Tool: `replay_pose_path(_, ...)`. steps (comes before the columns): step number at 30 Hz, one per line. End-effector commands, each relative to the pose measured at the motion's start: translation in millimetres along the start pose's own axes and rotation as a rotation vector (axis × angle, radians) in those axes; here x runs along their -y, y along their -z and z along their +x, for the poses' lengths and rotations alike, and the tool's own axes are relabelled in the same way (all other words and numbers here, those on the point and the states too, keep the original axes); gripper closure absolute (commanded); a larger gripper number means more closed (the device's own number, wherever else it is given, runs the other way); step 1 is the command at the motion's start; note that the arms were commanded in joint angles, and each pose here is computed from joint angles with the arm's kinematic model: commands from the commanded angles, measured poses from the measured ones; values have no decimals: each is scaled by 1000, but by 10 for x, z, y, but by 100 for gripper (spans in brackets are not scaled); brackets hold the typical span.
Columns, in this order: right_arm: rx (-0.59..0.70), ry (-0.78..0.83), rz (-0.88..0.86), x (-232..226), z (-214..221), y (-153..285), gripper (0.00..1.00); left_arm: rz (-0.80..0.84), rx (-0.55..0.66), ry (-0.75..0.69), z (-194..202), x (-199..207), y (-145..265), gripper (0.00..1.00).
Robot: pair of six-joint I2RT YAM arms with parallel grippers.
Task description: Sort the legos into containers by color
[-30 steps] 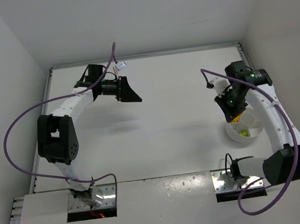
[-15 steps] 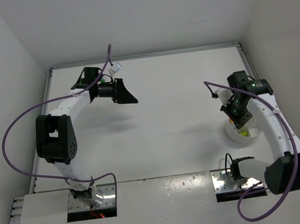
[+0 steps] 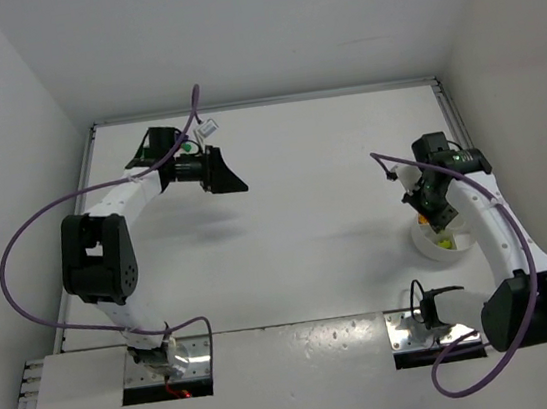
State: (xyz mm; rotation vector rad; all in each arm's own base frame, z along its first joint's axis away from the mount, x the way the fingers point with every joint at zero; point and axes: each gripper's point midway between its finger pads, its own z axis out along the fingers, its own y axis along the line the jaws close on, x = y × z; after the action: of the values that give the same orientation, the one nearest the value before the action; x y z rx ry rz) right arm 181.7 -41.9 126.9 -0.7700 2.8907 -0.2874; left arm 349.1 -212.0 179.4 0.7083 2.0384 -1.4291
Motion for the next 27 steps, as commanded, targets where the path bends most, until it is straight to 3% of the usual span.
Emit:
replay_pose_path(1,-13,-11,42,101,8,-50,94,26,39,-83,-123,100,94,30)
replay_pose_path(16,-68,-30,50,171,57,-156,88,46,45,-30,-52,31,152,30)
replay_pose_path(27,-77,-38,46,196,48,-167,76,58,48,-28,-30,30,177,30)
